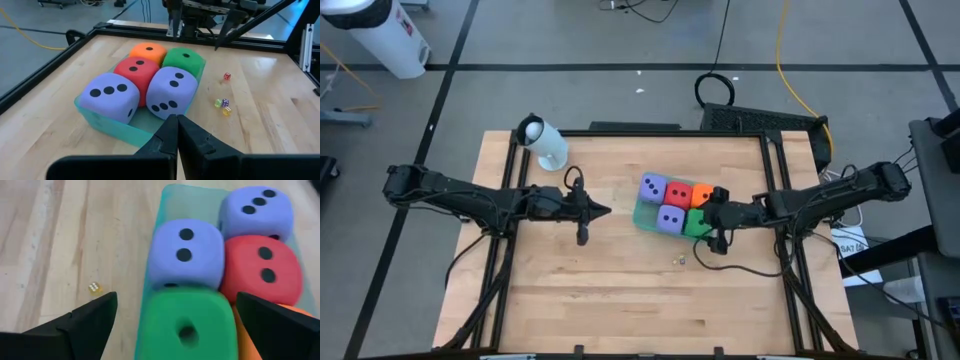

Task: Pick & Place Dice
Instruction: Adjust the green bin on the table

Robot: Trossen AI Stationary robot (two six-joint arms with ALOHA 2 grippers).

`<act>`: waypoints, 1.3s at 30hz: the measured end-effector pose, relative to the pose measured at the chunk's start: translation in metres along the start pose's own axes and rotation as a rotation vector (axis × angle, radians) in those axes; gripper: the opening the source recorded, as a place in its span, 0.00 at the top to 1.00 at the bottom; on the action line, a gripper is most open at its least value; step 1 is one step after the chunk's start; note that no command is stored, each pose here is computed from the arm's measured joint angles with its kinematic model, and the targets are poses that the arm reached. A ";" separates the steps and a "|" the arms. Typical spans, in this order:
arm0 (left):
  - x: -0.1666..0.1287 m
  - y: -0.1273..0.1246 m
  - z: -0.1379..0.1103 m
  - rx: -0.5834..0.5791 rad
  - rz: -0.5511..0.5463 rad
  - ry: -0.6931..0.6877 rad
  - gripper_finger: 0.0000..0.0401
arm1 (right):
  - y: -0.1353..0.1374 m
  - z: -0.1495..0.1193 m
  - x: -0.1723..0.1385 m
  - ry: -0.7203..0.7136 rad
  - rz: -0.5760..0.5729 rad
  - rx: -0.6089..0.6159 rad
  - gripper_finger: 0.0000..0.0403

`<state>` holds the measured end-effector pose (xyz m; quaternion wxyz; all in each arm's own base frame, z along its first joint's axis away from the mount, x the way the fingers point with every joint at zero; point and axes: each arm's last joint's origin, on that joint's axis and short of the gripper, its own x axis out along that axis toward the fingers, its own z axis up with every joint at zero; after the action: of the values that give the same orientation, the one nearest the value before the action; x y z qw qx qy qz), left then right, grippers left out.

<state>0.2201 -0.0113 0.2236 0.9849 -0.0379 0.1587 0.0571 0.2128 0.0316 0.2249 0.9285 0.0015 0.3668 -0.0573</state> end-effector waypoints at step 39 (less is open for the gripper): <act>0.001 0.051 0.011 0.013 -0.033 -0.067 0.99 | 0.095 -0.056 -0.035 0.231 0.218 0.076 0.67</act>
<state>0.2180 0.0403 0.2307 0.9907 -0.0323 0.1256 0.0413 0.1593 0.1319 0.2041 0.8801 0.0829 0.4664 0.0307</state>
